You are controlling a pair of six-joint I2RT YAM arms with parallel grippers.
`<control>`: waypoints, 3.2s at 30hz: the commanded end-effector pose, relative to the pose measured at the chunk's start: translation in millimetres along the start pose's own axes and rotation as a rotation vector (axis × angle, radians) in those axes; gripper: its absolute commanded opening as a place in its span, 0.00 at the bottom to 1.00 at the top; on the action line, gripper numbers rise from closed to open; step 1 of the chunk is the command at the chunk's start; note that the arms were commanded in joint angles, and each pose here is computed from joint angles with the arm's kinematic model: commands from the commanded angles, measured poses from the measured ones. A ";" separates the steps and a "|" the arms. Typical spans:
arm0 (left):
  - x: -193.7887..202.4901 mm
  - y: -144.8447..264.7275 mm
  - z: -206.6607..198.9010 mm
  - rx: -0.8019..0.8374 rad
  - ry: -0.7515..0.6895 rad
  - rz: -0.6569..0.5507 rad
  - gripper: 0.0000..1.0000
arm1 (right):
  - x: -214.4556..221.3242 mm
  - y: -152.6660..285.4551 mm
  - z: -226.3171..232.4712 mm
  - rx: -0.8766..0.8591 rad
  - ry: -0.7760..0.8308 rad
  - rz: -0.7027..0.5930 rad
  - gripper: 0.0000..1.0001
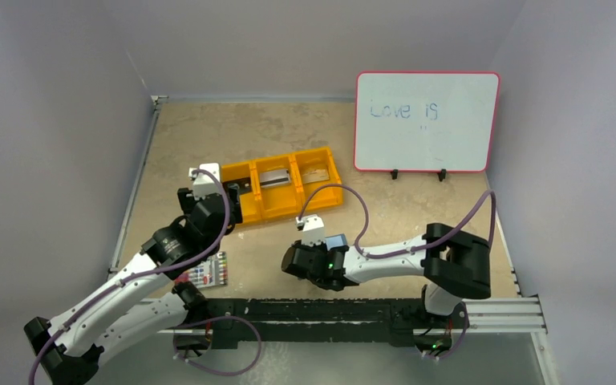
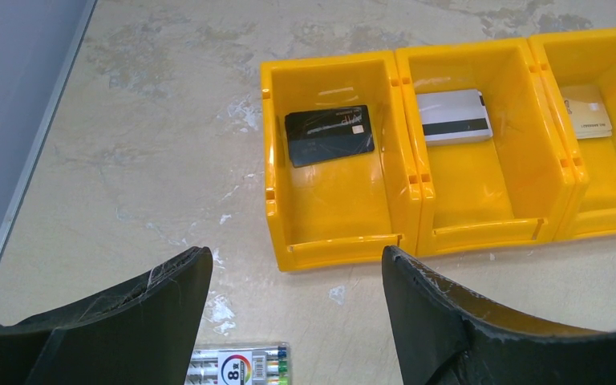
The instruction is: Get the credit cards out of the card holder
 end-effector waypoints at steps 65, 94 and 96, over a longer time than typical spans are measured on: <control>-11.9 -2.8 -10.8 0.023 0.014 0.011 0.77 | -37.9 24.5 -78.6 0.061 -0.365 -0.092 0.00; -0.8 -8.7 -24.4 0.071 -0.011 0.074 0.74 | -12.9 47.3 -160.3 0.364 -0.771 -0.136 0.29; -0.7 -8.7 -24.6 0.071 -0.012 0.075 0.74 | -19.3 53.4 -162.7 0.381 -0.783 -0.155 0.29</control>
Point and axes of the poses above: each gripper's point midway between its finger pads, its own y axis back along the fingers, its own z axis along the line the jaws close on, x = y × z, the point moved 5 cm from there along y, back along the fingers
